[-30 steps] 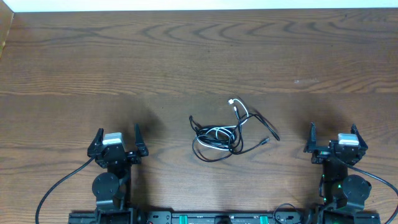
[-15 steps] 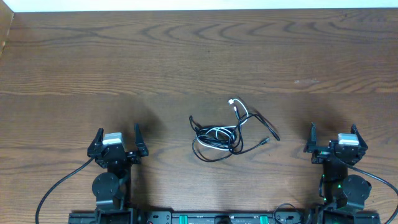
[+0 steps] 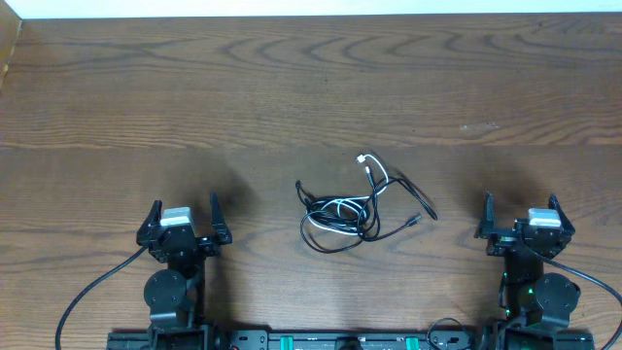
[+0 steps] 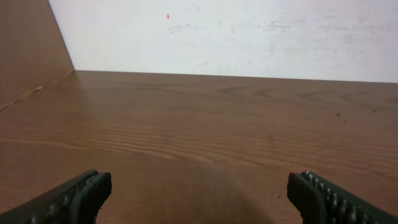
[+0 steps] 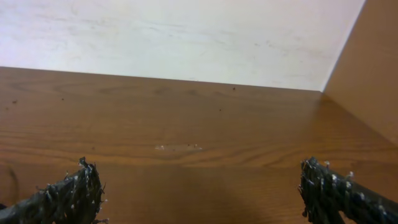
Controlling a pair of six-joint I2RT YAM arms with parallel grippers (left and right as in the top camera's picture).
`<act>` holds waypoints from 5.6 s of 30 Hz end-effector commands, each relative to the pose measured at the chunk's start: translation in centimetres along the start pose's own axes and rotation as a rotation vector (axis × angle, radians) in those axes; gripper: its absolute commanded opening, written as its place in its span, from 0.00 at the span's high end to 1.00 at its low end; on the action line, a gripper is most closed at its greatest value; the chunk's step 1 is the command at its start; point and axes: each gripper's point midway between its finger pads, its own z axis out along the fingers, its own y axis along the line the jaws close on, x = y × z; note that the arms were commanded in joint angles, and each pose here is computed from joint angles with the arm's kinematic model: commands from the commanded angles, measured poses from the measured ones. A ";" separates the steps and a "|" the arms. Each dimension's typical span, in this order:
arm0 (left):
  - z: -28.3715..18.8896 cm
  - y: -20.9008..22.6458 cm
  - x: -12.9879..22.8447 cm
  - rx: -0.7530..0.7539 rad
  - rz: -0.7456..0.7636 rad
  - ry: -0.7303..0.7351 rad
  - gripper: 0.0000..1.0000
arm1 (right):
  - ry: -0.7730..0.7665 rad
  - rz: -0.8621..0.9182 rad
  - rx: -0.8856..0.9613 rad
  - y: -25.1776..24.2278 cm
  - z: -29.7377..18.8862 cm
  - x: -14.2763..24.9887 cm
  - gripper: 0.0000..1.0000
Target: Untangle cables
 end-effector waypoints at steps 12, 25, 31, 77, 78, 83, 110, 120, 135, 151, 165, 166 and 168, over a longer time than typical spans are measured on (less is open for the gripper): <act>0.2 -0.1 -0.9 0.006 -0.006 -0.066 0.02 | 0.001 0.011 -0.002 0.0 0.0 0.1 0.01; -0.2 -2.3 -3.0 0.146 -0.214 -0.132 0.02 | 0.001 0.011 -0.002 0.0 0.0 0.1 0.01; -0.6 -2.2 -4.4 0.151 -0.246 -0.159 0.02 | 0.001 0.011 -0.002 0.0 0.0 0.1 0.01; -2.0 -5.6 -8.4 0.262 -0.380 0.478 0.02 | 0.001 0.011 -0.002 0.0 0.0 0.1 0.01; -2.2 -6.1 -8.4 0.294 -0.387 0.486 0.02 | 0.001 0.011 -0.002 0.0 0.0 0.1 0.01; -2.5 -6.9 -8.4 0.339 -0.397 0.499 0.02 | 0.001 0.011 -0.002 0.0 0.0 0.1 0.01; -2.9 -8.3 -5.7 0.262 -0.829 0.744 0.02 | 0.001 0.011 -0.002 0.0 0.0 0.1 0.01; -5.6 -7.4 -1.8 0.110 -0.870 0.928 0.02 | 0.001 0.011 -0.002 0.0 0.0 0.1 0.01; -4.3 -6.5 -0.5 -0.079 -1.044 0.974 0.02 | 0.001 0.011 -0.002 0.0 0.0 0.1 0.01; -5.0 -12.6 -1.3 0.042 -1.413 1.283 0.02 | 0.001 0.011 -0.002 0.0 0.0 0.1 0.01; -4.8 -18.2 -0.4 0.094 -1.249 1.310 0.02 | 0.001 0.011 -0.002 0.0 0.0 0.1 0.01; -4.8 -18.6 -0.1 0.085 -1.239 1.319 0.02 | 0.001 0.011 -0.002 0.0 0.0 0.1 0.01; -5.1 -19.5 0.6 0.070 -1.227 1.351 0.02 | 0.001 0.011 -0.002 0.0 0.0 0.1 0.01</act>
